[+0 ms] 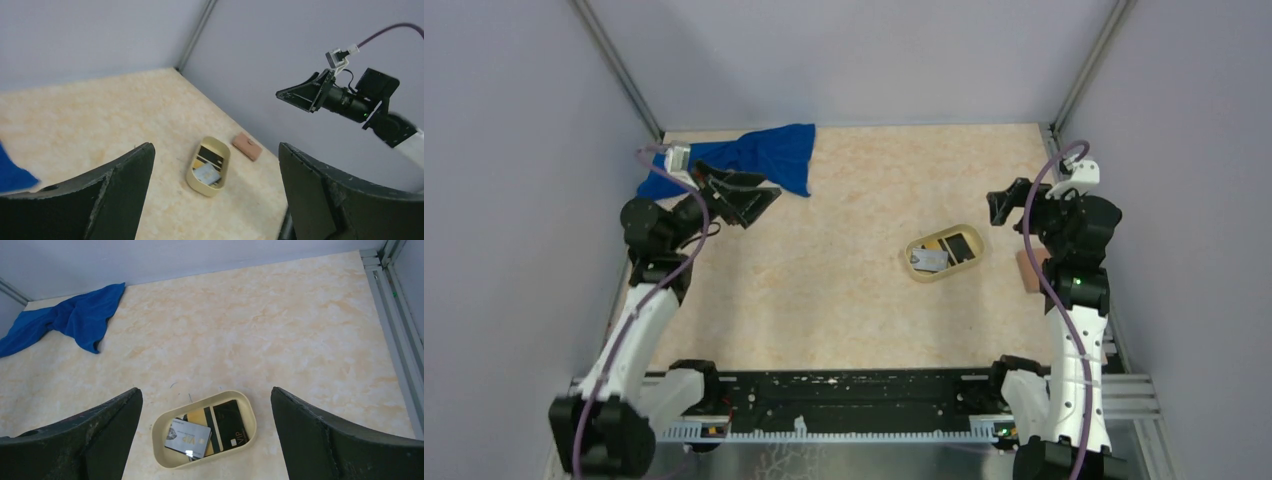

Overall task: Put the credit cards into the card holder
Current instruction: Move the storage box to the center of the board.

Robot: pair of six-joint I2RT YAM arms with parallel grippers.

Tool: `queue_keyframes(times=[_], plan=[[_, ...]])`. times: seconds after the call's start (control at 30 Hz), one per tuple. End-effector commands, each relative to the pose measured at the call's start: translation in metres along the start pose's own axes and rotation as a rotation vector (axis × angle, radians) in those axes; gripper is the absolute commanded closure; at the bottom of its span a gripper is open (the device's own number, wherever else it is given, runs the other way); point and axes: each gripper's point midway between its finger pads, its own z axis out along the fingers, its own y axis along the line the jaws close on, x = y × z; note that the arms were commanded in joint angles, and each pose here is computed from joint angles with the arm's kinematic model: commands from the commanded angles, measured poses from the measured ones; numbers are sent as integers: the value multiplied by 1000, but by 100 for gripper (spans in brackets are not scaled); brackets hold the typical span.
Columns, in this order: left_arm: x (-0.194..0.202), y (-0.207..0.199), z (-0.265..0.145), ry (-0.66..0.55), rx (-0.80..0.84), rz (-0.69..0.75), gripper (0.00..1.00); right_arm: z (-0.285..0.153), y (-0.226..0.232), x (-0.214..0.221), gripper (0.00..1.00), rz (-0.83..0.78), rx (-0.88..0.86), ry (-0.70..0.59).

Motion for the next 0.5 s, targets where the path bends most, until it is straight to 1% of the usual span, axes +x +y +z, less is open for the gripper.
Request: queue_keyframes(times=[0.0, 0.07, 0.13, 0.17, 0.23, 0.3, 0.37, 0.4, 0.47], plan=[[6, 7, -40, 8, -247, 312, 1, -8, 16, -37, 2, -51, -46, -103], [7, -5, -54, -58, -236, 343, 1, -7, 20, -33, 1, -93, -89, -97], [15, -10, -66, -104, -240, 296, 1, -5, 32, -22, 2, -170, -187, -69], [18, -13, -70, -126, -231, 296, 1, -6, 39, -15, 2, -211, -246, -43], [32, -19, -75, -118, -180, 294, 1, -8, 50, -1, 2, -289, -356, 6], [44, -23, -77, -97, -148, 246, 1, -11, 58, 10, 2, -351, -439, 47], [57, -24, -76, -62, -116, 169, 1, -11, 54, 19, 2, -423, -456, 77], [65, -27, -75, -36, -75, 145, 2, -10, 50, 25, 2, -461, -459, 100], [82, -31, -71, 12, 5, 49, 6, -5, 36, 38, 2, -516, -432, 165]])
